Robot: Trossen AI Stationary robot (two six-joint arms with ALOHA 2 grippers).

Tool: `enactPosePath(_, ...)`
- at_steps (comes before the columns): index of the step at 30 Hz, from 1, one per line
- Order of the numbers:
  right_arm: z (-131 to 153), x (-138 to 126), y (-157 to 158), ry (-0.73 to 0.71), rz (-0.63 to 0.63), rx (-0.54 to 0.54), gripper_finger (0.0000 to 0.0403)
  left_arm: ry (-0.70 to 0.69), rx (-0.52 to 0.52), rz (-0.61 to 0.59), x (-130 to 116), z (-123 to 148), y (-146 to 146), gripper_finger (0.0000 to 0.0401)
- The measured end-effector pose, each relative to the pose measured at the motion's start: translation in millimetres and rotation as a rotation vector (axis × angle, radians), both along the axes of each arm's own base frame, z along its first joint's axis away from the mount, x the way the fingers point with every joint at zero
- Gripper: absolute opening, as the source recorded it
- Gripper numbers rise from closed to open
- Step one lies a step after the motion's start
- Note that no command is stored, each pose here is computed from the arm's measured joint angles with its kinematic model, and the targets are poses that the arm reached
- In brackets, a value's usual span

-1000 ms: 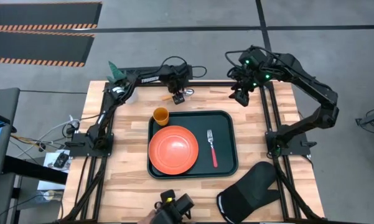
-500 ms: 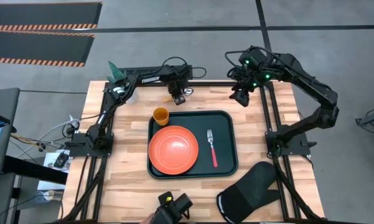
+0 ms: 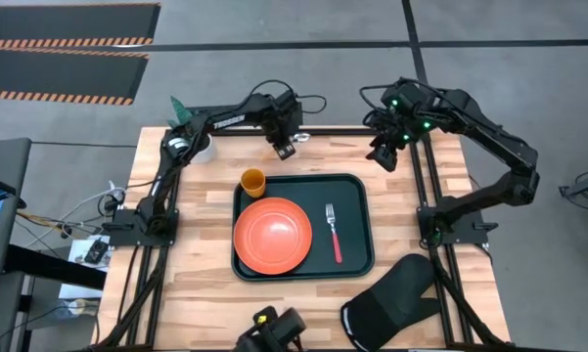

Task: Pick and place plate/cup/fork/spoon on tray
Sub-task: Put the yellow spoon on the black tray to the right of the pink fork

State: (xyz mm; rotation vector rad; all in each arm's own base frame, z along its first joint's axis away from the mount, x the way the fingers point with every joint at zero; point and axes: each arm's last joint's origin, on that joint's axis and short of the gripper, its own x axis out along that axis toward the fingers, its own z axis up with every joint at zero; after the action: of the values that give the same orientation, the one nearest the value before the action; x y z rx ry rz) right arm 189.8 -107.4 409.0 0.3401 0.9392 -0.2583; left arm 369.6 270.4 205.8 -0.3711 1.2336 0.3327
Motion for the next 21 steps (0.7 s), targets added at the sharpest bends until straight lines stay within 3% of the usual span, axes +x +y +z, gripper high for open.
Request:
enactPosePath(3, -3, -6, 4, -0.043, 0.007, -0.031, 0.0238, -0.133, -0.074, -0.003, -1, 26, -8, 0.0026)
enactPosePath(7, 2, -18, 13, -0.175, 0.069, -0.127, 0.0238, -0.383, -0.312, -0.067, -10, 70, -22, 0.0026)
enactPosePath(12, 24, -36, 29, -0.405, 0.175, -0.332, 0.0238, -0.639, -0.577, -0.215, -25, 122, -45, 0.0026)
enactPosePath(17, 41, -41, 38, -0.545, 0.244, -0.485, 0.0238, -0.750, -0.730, -0.355, -26, 152, -74, 0.0025)
enactPosePath(21, 44, -35, 39, -0.576, 0.269, -0.507, 0.0238, -0.749, -0.850, -0.427, -11, 161, -105, 0.0030)
